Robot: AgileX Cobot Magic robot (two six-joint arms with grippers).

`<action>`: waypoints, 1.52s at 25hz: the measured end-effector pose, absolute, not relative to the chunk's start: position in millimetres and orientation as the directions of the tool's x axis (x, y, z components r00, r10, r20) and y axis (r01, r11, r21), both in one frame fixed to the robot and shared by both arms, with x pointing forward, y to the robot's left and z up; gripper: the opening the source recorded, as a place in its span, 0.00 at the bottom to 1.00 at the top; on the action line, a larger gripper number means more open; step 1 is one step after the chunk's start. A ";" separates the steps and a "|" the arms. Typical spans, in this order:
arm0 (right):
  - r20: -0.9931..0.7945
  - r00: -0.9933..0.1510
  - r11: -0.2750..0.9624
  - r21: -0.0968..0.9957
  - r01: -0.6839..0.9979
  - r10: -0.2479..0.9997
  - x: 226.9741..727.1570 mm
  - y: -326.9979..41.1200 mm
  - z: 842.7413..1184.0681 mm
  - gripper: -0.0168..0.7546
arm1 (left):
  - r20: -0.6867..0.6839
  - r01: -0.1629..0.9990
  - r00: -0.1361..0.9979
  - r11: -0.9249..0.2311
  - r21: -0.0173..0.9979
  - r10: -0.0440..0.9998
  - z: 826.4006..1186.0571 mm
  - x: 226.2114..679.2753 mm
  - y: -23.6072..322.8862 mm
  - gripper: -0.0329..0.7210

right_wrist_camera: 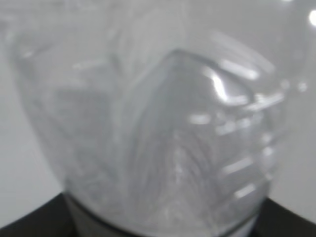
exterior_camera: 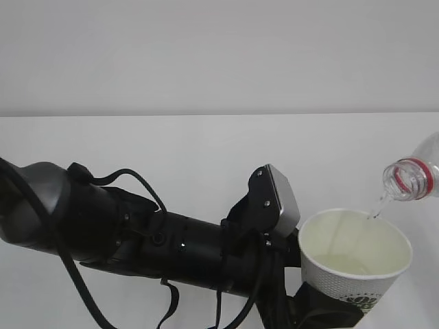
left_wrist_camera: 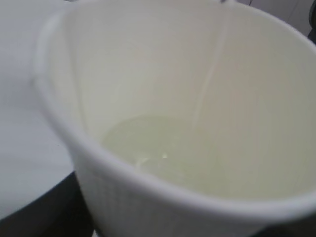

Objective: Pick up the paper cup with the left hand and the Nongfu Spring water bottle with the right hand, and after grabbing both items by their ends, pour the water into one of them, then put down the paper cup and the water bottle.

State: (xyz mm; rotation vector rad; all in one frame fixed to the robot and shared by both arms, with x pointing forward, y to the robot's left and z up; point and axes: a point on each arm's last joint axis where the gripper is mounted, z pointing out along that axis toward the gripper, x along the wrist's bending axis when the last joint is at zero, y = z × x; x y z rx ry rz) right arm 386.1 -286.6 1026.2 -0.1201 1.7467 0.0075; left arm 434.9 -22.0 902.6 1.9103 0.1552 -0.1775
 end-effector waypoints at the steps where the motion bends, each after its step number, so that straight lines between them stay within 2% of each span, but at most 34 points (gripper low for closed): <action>1: -0.982 -0.173 0.994 -0.064 -0.085 -0.078 386.1 -286.6 1026.2 0.55 | -0.199 0.194 0.980 -0.338 0.921 0.021 902.6 434.9 -22.0 0.75; 38: -0.982 -0.168 0.993 -0.075 -0.087 -0.089 386.2 -286.6 1026.6 0.55 | -0.199 0.194 0.980 -0.338 0.921 0.021 902.6 434.9 -22.0 0.75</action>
